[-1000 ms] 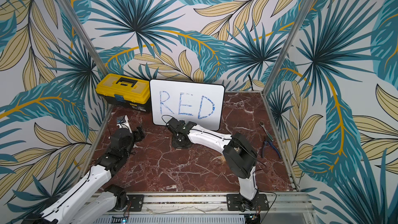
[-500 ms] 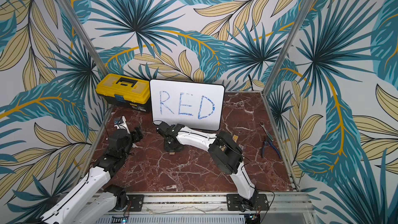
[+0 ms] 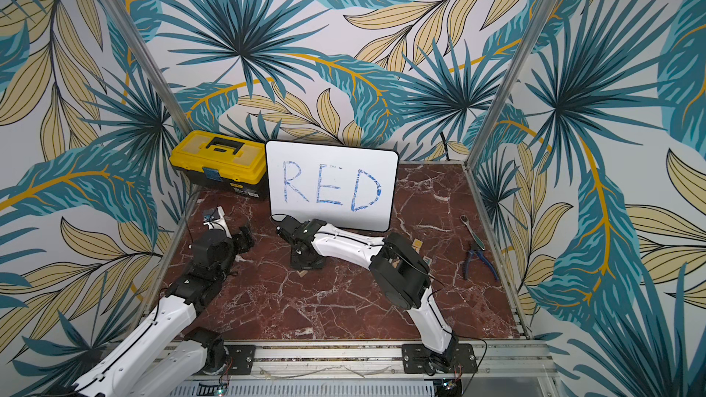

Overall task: Assemble the uppercase word "red" with letter blocks
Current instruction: Place the letter block at the center of the board.

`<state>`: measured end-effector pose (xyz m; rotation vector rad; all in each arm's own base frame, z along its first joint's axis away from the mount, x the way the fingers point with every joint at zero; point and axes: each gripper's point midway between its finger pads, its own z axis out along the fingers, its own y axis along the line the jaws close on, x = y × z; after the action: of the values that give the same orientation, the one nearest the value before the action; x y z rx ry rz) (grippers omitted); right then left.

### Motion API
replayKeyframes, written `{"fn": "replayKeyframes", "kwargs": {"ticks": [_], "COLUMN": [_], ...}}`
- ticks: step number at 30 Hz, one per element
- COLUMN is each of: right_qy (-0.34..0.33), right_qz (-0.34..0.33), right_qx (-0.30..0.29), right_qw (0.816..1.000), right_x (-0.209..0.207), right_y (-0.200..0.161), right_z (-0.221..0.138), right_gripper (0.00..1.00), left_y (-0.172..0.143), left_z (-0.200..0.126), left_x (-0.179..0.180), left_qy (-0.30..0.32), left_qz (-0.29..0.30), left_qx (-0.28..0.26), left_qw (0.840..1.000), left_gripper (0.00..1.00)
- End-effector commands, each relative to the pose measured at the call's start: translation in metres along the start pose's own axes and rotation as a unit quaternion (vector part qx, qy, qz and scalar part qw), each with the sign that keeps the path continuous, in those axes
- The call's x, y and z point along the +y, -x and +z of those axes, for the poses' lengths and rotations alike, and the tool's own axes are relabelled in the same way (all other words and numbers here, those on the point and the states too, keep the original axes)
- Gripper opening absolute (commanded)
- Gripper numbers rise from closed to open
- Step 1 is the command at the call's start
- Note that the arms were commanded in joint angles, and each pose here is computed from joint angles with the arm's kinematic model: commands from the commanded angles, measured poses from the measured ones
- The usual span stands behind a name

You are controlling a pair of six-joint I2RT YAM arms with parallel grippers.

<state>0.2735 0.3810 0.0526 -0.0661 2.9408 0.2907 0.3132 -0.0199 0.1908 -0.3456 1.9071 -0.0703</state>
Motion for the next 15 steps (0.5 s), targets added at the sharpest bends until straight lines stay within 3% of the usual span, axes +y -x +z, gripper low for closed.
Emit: {"fn": "replayKeyframes", "kwargs": {"ticks": [1,6,15], "right_qy": [-0.026,-0.032,-0.053], "right_qz": [0.003,0.041,0.078], "right_qx": [-0.021,-0.076,-0.095], "right_qw": [0.999,0.996,0.991], "right_x": [-0.015,-0.059,-0.132], "right_y": [0.003,0.025,0.053], "right_z": [-0.011,-0.035,-0.035], "right_gripper": [0.47,0.46,0.35], "left_y": [-0.013,-0.012,-0.006], "left_z": [0.001,0.001,0.0], "left_x": [0.006,0.005,-0.003], "left_qy": [0.006,0.003,-0.014], "left_qz": [0.002,0.0,0.004], "left_qx": [0.014,0.014,0.013], "left_qw": [1.0,1.0,1.0], "left_gripper": [0.77,0.77,0.77]}}
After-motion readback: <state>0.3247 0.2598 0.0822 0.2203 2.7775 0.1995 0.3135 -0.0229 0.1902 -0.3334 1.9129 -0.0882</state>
